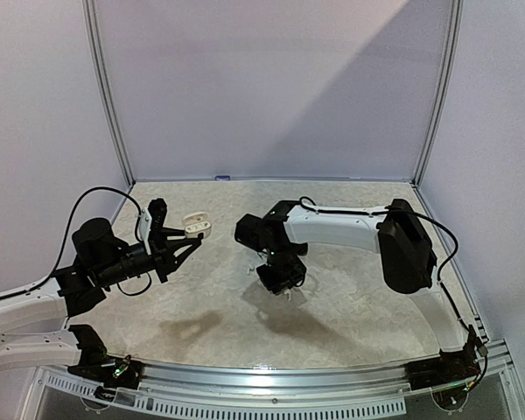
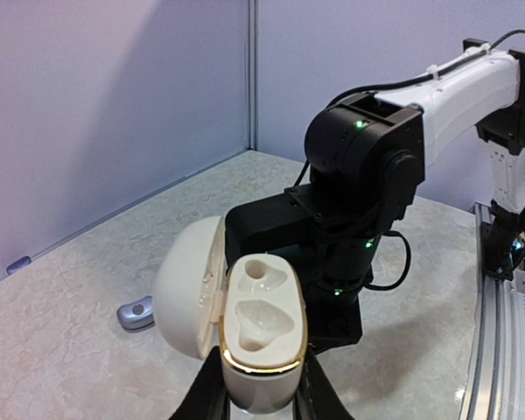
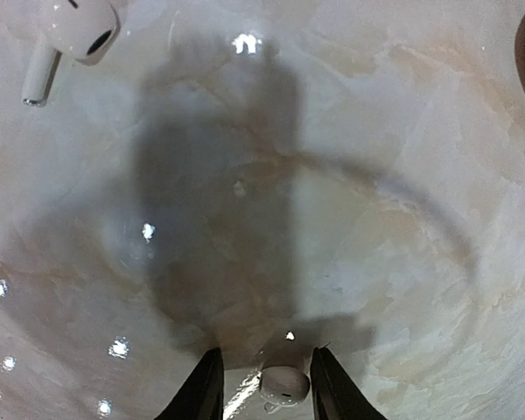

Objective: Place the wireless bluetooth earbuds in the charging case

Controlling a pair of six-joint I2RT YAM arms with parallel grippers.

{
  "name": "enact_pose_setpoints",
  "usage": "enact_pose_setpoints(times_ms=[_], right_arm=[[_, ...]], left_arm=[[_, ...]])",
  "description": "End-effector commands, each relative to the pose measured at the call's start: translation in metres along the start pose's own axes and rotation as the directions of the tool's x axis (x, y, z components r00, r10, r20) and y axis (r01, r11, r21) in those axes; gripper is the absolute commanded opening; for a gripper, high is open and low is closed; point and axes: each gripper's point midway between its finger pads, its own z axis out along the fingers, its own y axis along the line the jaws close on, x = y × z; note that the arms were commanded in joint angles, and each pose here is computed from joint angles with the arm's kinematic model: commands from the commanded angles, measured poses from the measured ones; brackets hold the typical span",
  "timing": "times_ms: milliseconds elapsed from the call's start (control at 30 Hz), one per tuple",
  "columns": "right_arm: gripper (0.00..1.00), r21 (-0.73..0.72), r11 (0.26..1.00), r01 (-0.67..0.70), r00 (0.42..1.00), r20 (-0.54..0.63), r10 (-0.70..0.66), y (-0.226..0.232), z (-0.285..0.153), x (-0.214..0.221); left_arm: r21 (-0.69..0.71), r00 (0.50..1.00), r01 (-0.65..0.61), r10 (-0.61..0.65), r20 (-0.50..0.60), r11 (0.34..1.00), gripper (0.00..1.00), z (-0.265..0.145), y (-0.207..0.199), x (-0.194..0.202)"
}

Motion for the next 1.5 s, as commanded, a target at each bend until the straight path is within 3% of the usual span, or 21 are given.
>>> enact_pose_setpoints(times_ms=[0,433,600,1100,1333,1467], right_arm=[[0.33,0.021,1.000,0.003,1.000,-0.030,-0.002,-0.005,0.013,0.004],[0.28,0.047,0.999,0.019,0.998,-0.053,-0.016,-0.014,0.010,0.015],[0.31,0.073,0.997,0.022,0.998,-0.061,-0.017,-0.020,0.009,0.017],[0.21,0.064,0.998,0.029,0.997,-0.078,-0.024,-0.020,0.008,0.022],[0.13,0.039,0.999,0.020,0.999,-0.051,-0.018,-0.016,0.003,0.015],[0.10,0.033,0.999,-0.009,0.998,0.056,0.007,-0.019,-0.024,-0.002]], left_arm=[[0.025,1.000,-0.015,0.015,0.000,1.000,0.00,0.000,-0.007,0.002],[0.029,1.000,-0.012,0.012,-0.002,1.000,0.00,0.000,-0.008,0.002],[0.030,1.000,-0.010,0.010,-0.005,0.999,0.00,0.000,-0.008,0.003],[0.035,1.000,-0.011,0.011,-0.004,0.999,0.00,0.000,-0.009,0.003],[0.036,1.000,-0.013,0.013,-0.003,0.999,0.00,0.000,-0.009,0.002],[0.028,1.000,-0.012,0.012,0.000,1.000,0.00,0.000,-0.008,0.002]])
